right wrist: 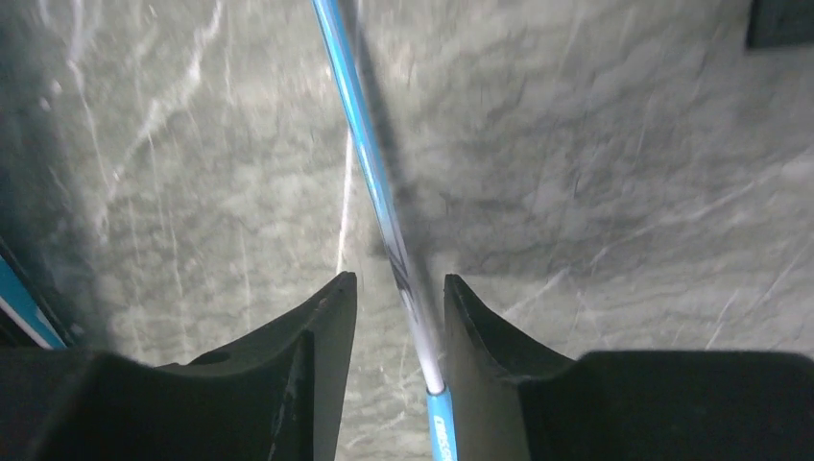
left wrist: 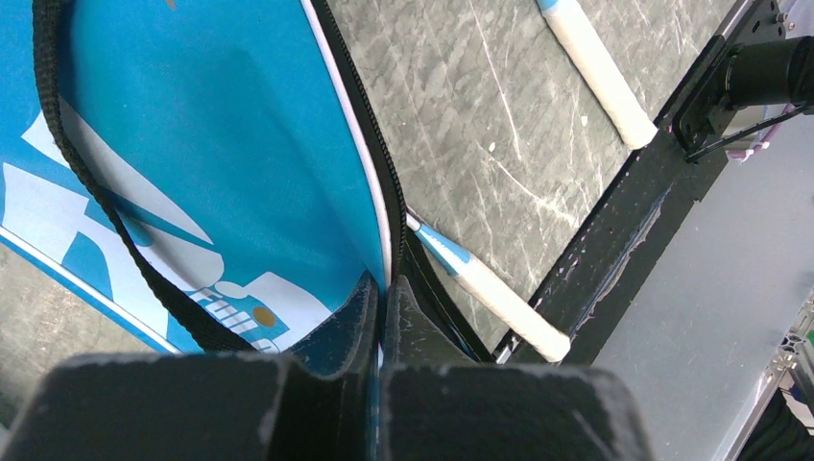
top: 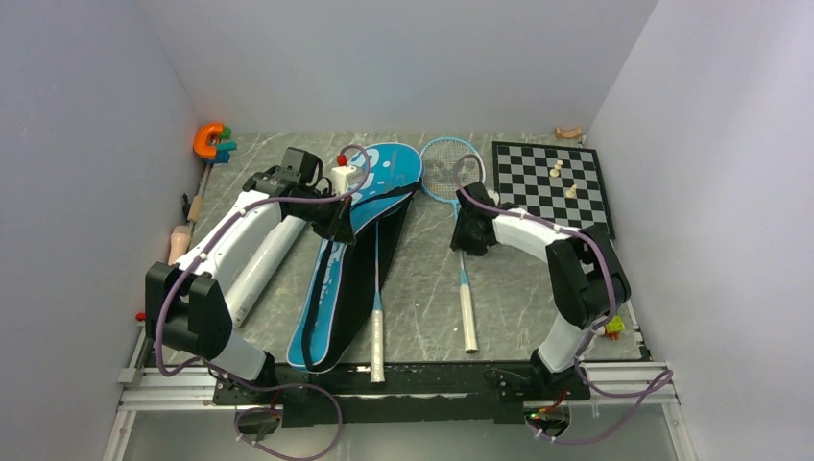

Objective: Pack up the badminton gear

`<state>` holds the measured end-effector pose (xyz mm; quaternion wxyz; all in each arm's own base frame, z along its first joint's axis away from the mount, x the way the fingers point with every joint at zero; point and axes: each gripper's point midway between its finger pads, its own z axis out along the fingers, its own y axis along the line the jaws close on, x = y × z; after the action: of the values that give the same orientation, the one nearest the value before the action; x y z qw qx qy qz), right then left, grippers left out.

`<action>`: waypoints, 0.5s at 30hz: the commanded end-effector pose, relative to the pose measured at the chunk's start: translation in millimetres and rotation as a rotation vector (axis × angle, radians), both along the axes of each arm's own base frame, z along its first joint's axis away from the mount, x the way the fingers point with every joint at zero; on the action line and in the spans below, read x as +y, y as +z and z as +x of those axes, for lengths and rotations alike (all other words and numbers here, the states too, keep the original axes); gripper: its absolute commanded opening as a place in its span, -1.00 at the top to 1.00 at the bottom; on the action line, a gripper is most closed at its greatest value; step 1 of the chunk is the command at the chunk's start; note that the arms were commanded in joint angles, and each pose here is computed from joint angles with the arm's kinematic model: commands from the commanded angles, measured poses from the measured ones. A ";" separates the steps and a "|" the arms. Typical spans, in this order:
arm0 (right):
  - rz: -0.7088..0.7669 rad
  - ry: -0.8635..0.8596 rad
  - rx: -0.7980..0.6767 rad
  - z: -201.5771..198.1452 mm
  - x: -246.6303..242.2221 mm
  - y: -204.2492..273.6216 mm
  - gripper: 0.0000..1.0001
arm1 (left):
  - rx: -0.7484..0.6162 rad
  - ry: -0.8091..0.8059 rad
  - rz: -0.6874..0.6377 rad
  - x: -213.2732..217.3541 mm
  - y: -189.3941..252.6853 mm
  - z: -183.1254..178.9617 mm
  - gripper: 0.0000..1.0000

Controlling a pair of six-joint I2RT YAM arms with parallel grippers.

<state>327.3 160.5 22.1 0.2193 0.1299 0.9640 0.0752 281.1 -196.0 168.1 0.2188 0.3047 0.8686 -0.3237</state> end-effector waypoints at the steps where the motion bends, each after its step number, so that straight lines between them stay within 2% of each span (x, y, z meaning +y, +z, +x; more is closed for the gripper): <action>1: -0.035 -0.030 -0.070 36.7 -4.5 12.5 0.13 | -0.066 -0.025 -0.054 -5.2 20.5 5.2 1.00; 5: -0.062 -0.006 -0.062 54.3 0.6 0.3 0.14 | -0.064 -0.026 -0.053 -5.0 19.9 4.7 1.00; 8: -0.068 0.003 -0.059 59.2 2.5 -6.2 0.22 | -0.061 -0.025 -0.051 -4.4 18.5 4.6 1.00; 12: -0.075 0.006 -0.050 58.0 1.5 -12.4 0.44 | -0.057 -0.027 -0.050 -4.4 16.7 4.7 1.00; 15: -0.067 0.020 -0.055 54.1 3.7 -12.5 0.74 | -0.056 -0.028 -0.047 -4.5 14.9 5.6 1.00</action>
<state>383.8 164.4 17.0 0.2508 0.1190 0.9592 0.0540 281.5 -195.0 168.2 0.2187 0.3032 0.8689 -0.3243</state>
